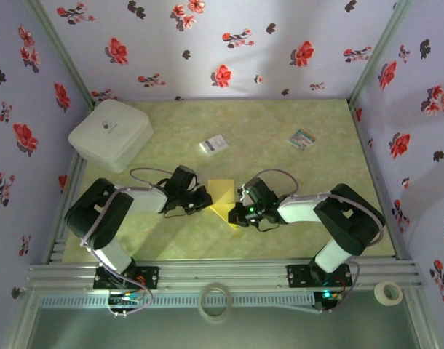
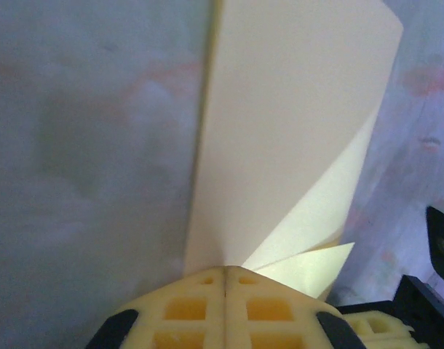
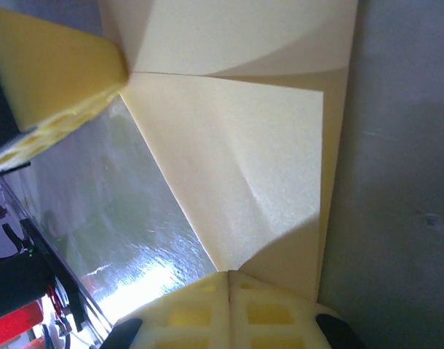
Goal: Fold a paper plane with a square sheet of paper (pick it up from the middle)
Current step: Third fold the triangle at the center of the table, then fourth fold the wing at the center of the table.
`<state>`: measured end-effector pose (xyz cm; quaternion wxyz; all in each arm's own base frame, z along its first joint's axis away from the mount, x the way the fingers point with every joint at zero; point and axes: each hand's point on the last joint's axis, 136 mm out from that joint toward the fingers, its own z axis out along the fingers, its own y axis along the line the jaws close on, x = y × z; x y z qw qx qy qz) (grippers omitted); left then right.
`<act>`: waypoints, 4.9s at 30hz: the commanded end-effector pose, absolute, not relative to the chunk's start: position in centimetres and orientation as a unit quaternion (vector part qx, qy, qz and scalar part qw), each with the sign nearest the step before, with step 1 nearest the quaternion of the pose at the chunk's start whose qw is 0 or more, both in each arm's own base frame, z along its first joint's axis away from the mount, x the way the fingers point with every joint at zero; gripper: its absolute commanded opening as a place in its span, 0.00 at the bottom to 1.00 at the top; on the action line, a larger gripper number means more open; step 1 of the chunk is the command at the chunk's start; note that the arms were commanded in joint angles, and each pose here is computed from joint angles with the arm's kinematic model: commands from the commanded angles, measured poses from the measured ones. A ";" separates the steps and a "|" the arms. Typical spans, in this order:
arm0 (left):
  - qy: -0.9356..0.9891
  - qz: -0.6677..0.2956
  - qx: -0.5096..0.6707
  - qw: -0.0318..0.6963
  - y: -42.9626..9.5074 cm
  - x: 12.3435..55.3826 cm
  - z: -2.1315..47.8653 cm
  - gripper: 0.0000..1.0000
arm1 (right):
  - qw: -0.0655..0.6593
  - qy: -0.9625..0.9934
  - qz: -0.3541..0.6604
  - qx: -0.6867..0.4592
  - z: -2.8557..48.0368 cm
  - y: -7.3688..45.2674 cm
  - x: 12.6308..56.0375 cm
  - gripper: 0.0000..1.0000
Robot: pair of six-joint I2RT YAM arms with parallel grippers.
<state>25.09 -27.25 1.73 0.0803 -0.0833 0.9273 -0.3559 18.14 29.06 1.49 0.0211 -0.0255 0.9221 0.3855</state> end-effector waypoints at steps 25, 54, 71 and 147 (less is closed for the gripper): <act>0.912 -0.351 -0.071 0.199 -23.6 25.3 7.1 0.05 | 0.035 0.969 0.206 -0.132 3.4 24.4 19.8 0.07; 0.899 -0.412 -0.072 0.128 -27.1 25.6 6.0 0.29 | 0.086 0.940 0.327 -0.037 4.7 26.2 23.8 0.33; 0.897 -0.419 -0.077 0.118 -27.9 26.8 6.3 0.33 | 0.090 0.929 0.357 -0.033 5.2 25.1 24.2 0.05; 0.880 -0.457 -0.081 0.101 -30.2 28.8 5.6 0.25 | 0.097 0.892 0.438 -0.047 7.1 25.6 24.1 0.08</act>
